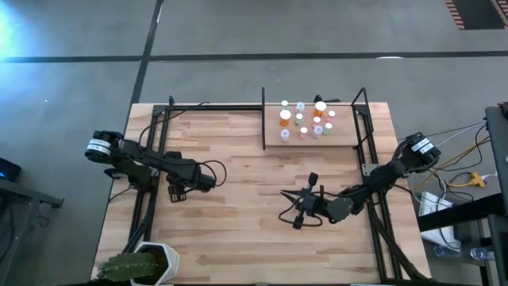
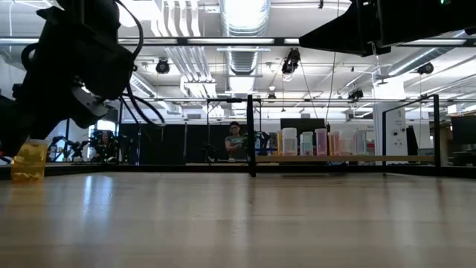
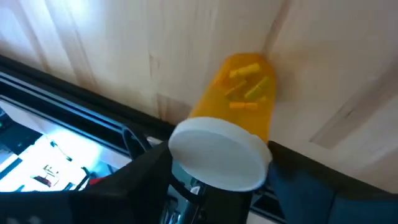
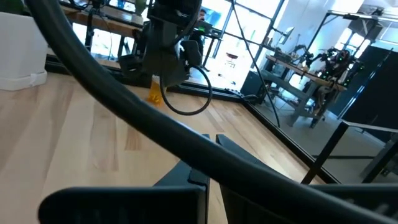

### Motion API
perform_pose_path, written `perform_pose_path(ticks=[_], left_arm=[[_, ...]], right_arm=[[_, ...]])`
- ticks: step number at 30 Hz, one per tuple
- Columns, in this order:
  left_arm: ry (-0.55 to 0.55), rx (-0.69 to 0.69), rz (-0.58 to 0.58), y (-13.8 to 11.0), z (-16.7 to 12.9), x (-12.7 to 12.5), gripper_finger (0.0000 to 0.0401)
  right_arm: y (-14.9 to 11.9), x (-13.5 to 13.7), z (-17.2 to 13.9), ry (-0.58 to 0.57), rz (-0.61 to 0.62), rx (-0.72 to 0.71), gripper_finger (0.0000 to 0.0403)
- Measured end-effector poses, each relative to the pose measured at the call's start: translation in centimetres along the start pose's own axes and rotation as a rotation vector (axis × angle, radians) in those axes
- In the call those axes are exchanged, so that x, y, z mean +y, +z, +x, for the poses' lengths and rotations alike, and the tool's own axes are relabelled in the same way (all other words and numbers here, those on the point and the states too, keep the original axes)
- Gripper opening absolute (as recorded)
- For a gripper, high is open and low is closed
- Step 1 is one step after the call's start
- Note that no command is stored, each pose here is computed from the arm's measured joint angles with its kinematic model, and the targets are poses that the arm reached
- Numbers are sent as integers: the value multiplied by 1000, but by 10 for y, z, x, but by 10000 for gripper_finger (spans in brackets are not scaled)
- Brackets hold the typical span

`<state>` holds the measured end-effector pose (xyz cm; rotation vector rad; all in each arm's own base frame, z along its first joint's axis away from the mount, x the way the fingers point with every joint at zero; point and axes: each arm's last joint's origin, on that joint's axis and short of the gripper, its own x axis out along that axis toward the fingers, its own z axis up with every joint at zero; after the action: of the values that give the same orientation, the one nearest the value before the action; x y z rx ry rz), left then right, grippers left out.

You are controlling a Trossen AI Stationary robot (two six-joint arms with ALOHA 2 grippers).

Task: Pick and place medicine bottles onto shelf by color
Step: Put the orange pill bottle on the shelf

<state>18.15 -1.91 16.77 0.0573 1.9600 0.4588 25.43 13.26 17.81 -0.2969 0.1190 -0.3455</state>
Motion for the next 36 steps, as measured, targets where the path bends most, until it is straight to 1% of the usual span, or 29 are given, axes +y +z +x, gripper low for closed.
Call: perform_pose_path(ticks=[3, 6, 11, 14, 17, 22, 24, 26, 29, 32, 36], left_arm=[[4, 16, 16, -2, 4, 0, 210], [-1, 11, 18, -1, 1, 0, 187], [-38, -42, 7, 5, -13, 0, 178], [-64, -97, -2, 10, -29, 0, 179], [-99, -183, -16, 16, -51, 2, 179], [-185, -374, -73, 33, -96, 2, 179], [-213, -438, -78, 44, -113, -1, 179], [-229, -494, -58, 58, -128, -7, 179], [-233, -562, 3, 86, -147, -18, 179], [-222, -603, 77, 117, -160, -31, 179], [-194, -629, 173, 157, -169, -48, 178]], right_arm=[[0, 0, 0, 0, -1, 0, 15], [0, 0, 0, 0, -1, 0, 15], [0, 0, 0, 0, -9, 0, 15], [1, 2, -2, 8, -18, -3, 15], [4, 5, -9, 18, -43, -13, 15], [16, 8, -32, -75, -72, -12, 15], [21, 9, -44, -103, -86, -8, 15], [25, 9, -56, -104, -99, -3, 15], [25, 6, -71, -44, -103, 7, 15], [17, -6, -81, -20, -78, 45, 15], [3, -27, -90, -34, -13, 90, 15]])
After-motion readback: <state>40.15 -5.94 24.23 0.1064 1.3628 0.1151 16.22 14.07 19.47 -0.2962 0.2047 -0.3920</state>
